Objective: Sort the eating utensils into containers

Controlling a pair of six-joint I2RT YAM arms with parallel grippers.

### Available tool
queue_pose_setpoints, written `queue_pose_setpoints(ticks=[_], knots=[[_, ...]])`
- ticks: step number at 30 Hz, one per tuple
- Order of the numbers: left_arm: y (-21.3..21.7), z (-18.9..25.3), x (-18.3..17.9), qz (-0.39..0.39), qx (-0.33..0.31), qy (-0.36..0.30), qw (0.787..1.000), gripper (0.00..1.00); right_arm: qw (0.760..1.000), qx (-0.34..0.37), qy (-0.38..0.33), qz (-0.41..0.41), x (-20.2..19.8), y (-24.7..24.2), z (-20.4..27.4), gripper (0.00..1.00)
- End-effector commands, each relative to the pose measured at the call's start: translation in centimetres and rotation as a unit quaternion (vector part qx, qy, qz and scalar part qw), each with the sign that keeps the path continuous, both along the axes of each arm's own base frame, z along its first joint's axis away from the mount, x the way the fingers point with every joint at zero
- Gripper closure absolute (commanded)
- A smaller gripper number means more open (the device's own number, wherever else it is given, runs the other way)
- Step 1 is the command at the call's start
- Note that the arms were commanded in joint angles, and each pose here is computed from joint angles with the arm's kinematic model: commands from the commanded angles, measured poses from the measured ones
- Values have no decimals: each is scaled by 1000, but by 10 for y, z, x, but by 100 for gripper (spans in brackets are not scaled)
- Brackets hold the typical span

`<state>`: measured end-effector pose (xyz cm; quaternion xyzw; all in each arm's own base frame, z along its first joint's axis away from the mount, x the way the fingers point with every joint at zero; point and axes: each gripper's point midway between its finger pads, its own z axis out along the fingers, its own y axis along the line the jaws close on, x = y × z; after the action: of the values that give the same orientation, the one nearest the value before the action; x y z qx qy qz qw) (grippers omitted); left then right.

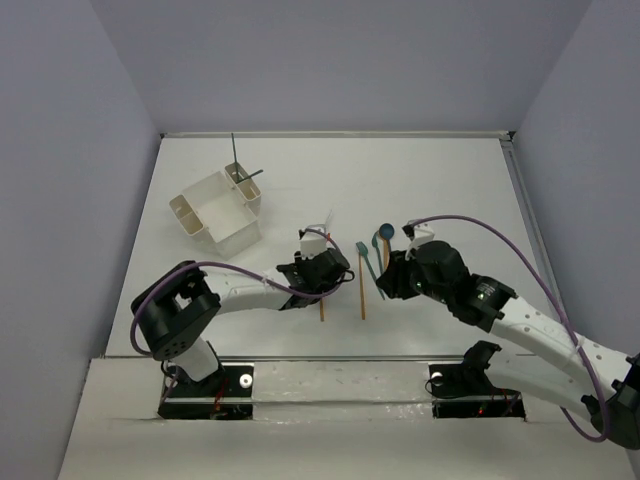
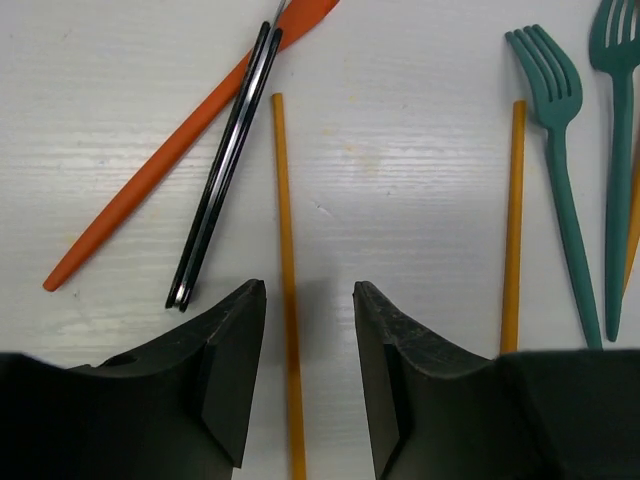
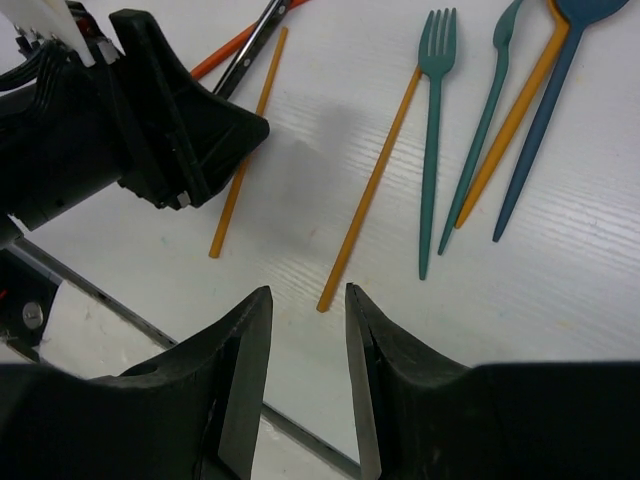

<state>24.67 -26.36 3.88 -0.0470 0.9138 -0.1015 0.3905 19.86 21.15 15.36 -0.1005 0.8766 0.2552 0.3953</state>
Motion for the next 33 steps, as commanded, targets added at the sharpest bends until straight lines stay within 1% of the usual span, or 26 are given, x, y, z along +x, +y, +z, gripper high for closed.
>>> queue_pose_setpoints(ticks=[1, 2, 3, 6, 13, 14, 17, 19, 20, 21, 22, 25, 26, 30, 31, 32, 33], knots=[[-5, 12, 16, 6, 38, -28, 999, 60, 999, 34, -19, -2, 0, 1, 13, 59], [-3, 5, 17, 7, 55, -26, 998, 61, 999, 37, -19, -2, -1, 1, 13, 59], [-3, 8, 20, 11, 54, -32, 998, 62, 999, 37, -18, -1, -1, 1, 12, 59], [1, -4, 23, 17, 88, -27, 996, 64, 999, 44, -18, 0, -4, 0, 11, 59], [6, -15, 23, 18, 110, -22, 994, 67, 999, 48, -18, 2, -6, 0, 11, 59], [6, -17, 22, 17, 114, -20, 993, 69, 999, 48, -18, 2, -6, 0, 11, 59], [6, -27, 19, 12, 117, -9, 993, 72, 999, 50, -20, 2, -6, 1, 13, 59], [3, -32, 17, 6, 112, -3, 994, 76, 998, 54, -21, 3, -6, 1, 15, 59], [3, -35, 16, 4, 110, 1, 994, 81, 998, 55, -22, 3, -6, 1, 16, 59], [1, -35, 16, 4, 105, 1, 994, 83, 998, 57, -23, 3, -6, 1, 17, 59], [2, -37, 15, 4, 104, 2, 995, 89, 998, 57, -24, 2, -6, 1, 17, 59], [0, -33, 15, 4, 92, -1, 996, 99, 998, 61, -25, 3, -6, 1, 20, 59], [-1, -32, 15, 4, 89, -2, 996, 100, 998, 61, -26, 3, -6, 1, 20, 59], [-9, -14, 16, -4, 57, -13, 998, 100, 997, 66, -32, 1, -6, 0, 24, 59], [-19, 5, 18, -8, 27, -32, 999, 100, 997, 66, -32, 1, -6, 0, 24, 59], [-20, 15, 19, -10, 17, -42, 999, 100, 997, 66, -33, -1, -6, 0, 24, 59], [-26, 43, 23, -9, -20, -67, 997, 100, 997, 67, -35, -2, -6, -1, 25, 59]])
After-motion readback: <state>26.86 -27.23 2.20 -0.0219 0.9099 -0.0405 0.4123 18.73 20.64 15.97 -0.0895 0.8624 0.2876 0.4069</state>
